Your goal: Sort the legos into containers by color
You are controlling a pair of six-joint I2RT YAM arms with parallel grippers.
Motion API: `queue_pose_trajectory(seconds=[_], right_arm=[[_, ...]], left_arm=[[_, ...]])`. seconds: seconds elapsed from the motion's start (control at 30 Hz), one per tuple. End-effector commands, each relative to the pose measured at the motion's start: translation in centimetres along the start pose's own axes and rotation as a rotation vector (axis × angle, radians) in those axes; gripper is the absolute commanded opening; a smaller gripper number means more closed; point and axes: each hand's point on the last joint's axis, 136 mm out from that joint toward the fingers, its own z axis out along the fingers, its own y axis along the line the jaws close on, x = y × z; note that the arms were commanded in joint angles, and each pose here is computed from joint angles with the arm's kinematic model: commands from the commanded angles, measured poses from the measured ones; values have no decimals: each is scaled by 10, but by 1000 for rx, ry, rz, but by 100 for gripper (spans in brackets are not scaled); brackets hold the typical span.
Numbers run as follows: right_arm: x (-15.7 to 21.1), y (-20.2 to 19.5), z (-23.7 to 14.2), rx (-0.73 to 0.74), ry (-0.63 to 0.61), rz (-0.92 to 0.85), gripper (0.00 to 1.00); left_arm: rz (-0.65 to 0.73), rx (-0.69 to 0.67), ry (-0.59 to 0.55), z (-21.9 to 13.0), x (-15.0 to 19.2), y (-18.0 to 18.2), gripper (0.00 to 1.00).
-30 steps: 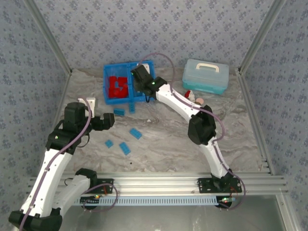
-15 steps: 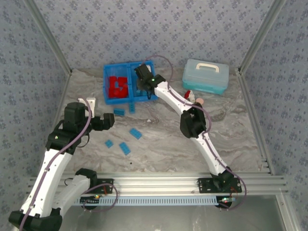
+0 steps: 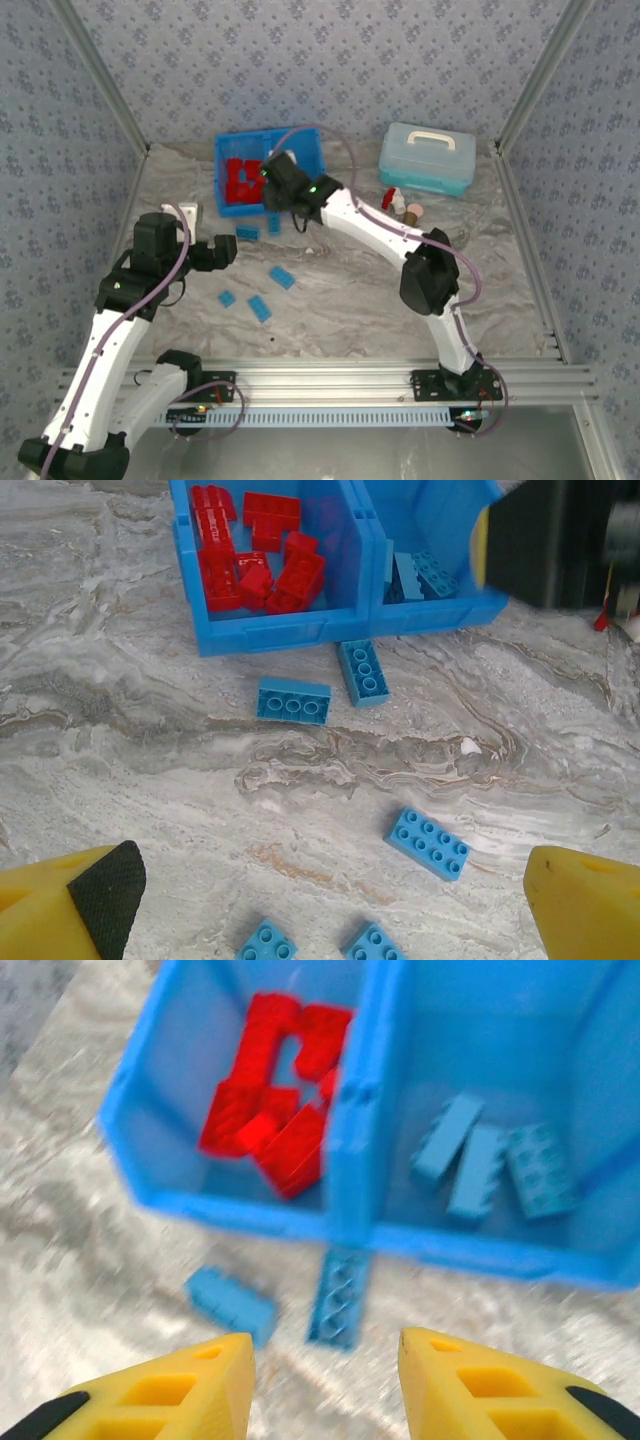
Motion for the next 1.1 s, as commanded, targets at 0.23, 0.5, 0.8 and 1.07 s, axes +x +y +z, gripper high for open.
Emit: queue_pose_trajectory(seconds=[0.23, 0.5, 0.8, 1.07], right_arm=[[77, -9, 60, 132, 134, 14, 55], [91, -18, 102, 164, 165, 8, 70], [101, -23, 133, 160, 182, 20, 64], [108, -22, 142, 154, 199, 14, 40]], left_arm=[[15, -13, -12, -3, -3, 2, 99], [15, -17, -9, -2, -2, 3, 99], [17, -20, -2, -1, -1, 3, 99], [17, -22, 0, 0, -1, 3, 99]])
